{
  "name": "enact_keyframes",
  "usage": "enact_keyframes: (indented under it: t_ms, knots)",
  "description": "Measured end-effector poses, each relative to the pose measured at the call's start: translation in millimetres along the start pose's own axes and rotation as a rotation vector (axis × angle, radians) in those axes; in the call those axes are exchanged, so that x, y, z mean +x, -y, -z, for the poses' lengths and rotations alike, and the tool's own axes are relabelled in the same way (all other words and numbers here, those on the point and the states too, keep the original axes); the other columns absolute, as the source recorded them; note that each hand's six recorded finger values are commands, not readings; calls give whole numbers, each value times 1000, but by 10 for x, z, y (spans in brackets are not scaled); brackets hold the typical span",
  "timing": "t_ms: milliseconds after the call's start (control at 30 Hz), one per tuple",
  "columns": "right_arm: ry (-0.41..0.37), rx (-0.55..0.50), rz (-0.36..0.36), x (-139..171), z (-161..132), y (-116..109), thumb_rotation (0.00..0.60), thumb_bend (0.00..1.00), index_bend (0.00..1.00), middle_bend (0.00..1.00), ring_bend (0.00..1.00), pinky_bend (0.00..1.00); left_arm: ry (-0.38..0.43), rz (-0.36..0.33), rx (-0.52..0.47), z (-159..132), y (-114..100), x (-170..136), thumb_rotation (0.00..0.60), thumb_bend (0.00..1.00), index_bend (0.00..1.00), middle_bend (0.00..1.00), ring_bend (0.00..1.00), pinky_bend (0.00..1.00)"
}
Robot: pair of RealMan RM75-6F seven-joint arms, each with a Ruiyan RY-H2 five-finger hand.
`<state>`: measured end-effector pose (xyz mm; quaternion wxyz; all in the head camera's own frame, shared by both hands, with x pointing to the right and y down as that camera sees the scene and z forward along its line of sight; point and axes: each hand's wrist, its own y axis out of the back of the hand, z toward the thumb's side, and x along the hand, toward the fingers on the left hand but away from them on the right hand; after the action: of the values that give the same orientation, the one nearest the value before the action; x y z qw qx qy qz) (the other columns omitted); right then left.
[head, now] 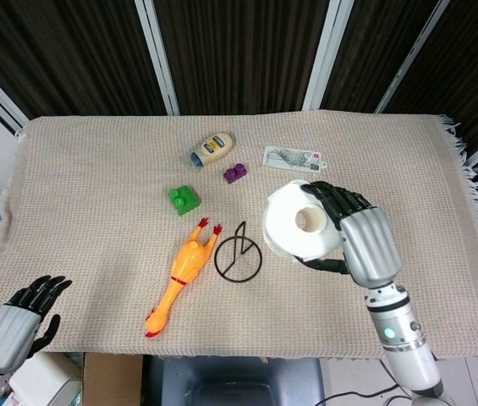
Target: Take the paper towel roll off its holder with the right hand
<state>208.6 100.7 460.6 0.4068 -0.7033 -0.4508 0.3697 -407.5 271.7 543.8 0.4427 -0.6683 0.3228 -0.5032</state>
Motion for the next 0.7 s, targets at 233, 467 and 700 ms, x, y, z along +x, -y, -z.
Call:
enact_keyframes:
  t_ms: [233,467,700]
  knots:
    - [66,67,-97,193,667,409,600,215,677,490,447,505,1,13,8,-11,32,26,600,553,178,181,165,369]
    - [95,128,-209,305,1264,973,600,215,612,489,395,504,-6,21,13,-6,44,36,600,553,178,183,166,370]
    - [136,31,-306,428,1623,1505,600,184,309,260,159,333,-12,14,8,13,26,18,600,553,178,182,166,370]
